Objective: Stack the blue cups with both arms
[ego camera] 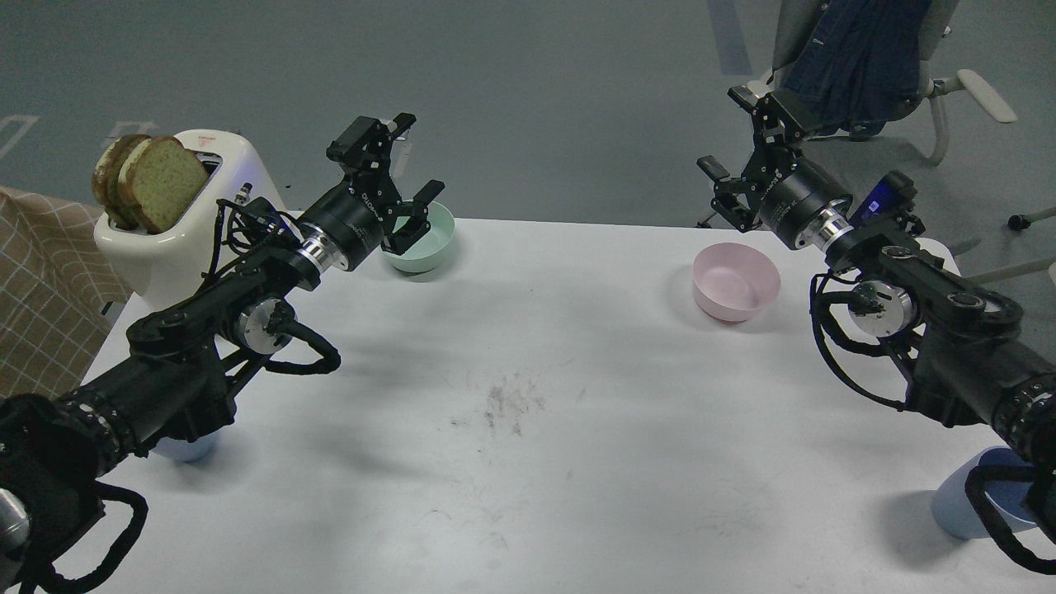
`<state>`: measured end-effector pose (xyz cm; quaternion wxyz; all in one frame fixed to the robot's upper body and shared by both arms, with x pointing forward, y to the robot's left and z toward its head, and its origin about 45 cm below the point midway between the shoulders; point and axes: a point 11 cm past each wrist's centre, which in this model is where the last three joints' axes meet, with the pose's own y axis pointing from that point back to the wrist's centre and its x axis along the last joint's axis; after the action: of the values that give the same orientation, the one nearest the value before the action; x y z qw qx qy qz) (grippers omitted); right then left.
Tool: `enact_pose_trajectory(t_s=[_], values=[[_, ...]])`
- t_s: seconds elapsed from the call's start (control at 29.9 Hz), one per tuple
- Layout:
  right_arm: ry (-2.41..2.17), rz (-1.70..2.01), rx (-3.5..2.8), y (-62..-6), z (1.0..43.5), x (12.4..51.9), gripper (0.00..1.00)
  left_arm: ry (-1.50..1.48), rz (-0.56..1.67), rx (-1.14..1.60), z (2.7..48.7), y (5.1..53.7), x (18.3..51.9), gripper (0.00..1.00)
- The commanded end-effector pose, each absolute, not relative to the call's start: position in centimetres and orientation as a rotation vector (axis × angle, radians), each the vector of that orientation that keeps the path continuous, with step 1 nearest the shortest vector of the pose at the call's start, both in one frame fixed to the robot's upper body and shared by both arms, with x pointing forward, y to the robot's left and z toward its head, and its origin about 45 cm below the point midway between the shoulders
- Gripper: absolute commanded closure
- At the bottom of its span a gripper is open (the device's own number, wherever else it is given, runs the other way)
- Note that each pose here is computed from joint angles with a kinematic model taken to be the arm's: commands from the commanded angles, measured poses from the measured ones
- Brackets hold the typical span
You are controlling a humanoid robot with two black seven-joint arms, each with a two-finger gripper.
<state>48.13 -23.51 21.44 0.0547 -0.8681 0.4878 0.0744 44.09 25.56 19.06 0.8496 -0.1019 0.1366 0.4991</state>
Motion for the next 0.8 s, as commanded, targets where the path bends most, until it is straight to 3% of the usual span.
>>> enact_pose_trajectory(t_s=[0.0, 0.53, 0.77], values=[[1.484, 0.237, -2.627, -23.5, 21.2, 48.0, 0.0, 0.296, 1.058, -0.216, 18.6, 25.9, 43.8, 0.02], [1.489, 0.241, -2.623, -23.0, 21.1, 48.2, 0.0, 0.271, 1.116, -0.304, 20.4, 27.0, 45.0, 0.02], [1.555, 0.167, -2.596, -24.3, 23.0, 49.7, 0.0, 0.25, 1.137, -0.311, 21.7, 27.4, 46.3, 0.02]])
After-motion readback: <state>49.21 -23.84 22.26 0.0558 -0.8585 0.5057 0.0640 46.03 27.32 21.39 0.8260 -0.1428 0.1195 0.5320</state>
